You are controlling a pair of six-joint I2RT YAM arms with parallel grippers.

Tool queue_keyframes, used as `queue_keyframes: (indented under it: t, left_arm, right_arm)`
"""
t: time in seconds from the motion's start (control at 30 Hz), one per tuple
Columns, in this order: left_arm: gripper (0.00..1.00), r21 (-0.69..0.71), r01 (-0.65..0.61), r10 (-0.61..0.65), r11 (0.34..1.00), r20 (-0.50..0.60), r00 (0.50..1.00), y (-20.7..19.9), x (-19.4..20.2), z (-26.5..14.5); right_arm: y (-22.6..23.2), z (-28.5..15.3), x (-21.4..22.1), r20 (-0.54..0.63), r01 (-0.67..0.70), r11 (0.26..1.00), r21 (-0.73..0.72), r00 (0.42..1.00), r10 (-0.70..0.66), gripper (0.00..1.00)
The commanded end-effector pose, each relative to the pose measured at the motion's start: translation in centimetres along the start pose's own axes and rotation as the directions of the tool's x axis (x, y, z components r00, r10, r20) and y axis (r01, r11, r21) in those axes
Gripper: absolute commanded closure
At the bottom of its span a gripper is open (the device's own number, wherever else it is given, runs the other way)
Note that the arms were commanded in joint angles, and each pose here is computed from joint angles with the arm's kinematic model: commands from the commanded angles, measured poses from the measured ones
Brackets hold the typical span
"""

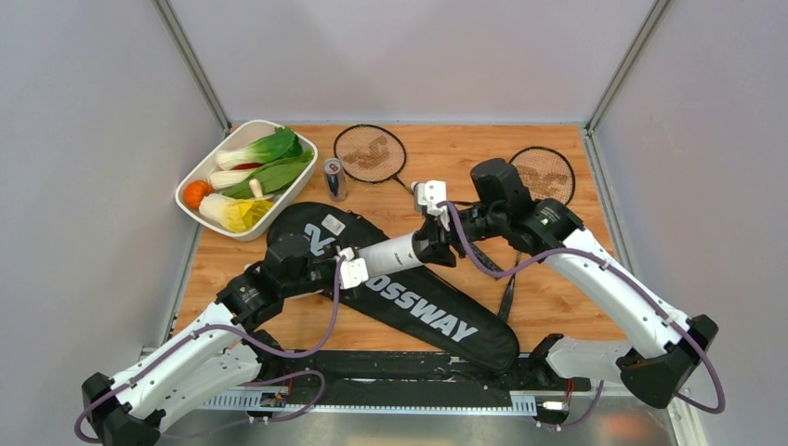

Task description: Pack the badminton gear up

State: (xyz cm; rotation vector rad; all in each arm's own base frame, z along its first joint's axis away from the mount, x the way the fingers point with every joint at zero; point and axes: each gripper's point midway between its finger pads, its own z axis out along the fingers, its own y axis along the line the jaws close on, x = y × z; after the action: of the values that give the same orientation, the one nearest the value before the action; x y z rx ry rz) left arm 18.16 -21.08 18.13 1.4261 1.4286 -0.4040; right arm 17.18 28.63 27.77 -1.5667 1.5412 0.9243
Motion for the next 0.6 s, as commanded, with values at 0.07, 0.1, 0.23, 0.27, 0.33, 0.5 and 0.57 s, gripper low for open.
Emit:
queue_keyframes:
  t: [0.07,0.1,0.23,0.27,0.33,0.5,0.57]
  left_arm:
    - [0.98,-0.089,-0.021,0.027,0.996,0.064,0.998,2.0,-1.8,-0.2]
    - [0.98,-0.095,-0.017,0.023,0.995,0.063,0.998,2.1,-1.8,-0.2]
    - [0.98,-0.108,0.004,0.002,0.994,0.057,0.998,2.3,-1.6,-0.2]
    - [0.98,-0.111,0.007,-0.001,0.994,0.057,0.998,2.3,-1.6,-0.2]
    - [0.98,-0.117,0.016,-0.010,0.993,0.054,0.999,2.4,-1.6,-0.3]
    - [0.98,-0.148,0.032,-0.025,0.988,0.054,0.998,2.9,-1.9,-0.9]
    - [0.98,-0.171,0.036,-0.026,0.985,0.062,0.998,3.2,-2.1,-1.4]
  right_arm:
    - [2.1,-5.2,-6.4,0.257,0.063,0.987,0.150,0.961,-0.100,0.41]
    - [2.3,-5.7,-6.8,0.289,0.063,0.983,0.173,0.951,-0.112,0.40]
    - [2.2,-8.3,-8.9,0.443,-0.031,0.957,0.287,0.890,-0.104,0.38]
    - [1.4,-9.0,-9.4,0.498,-0.102,0.938,0.330,0.864,-0.081,0.36]
    - [-2.0,-10.7,-9.6,0.629,-0.352,0.835,0.423,0.777,0.009,0.32]
    - [-9.8,-11.7,-2.9,0.821,-0.806,0.382,0.452,0.543,0.174,0.33]
    - [-11.6,-10.3,-0.3,0.842,-0.856,0.278,0.435,0.497,0.211,0.33]
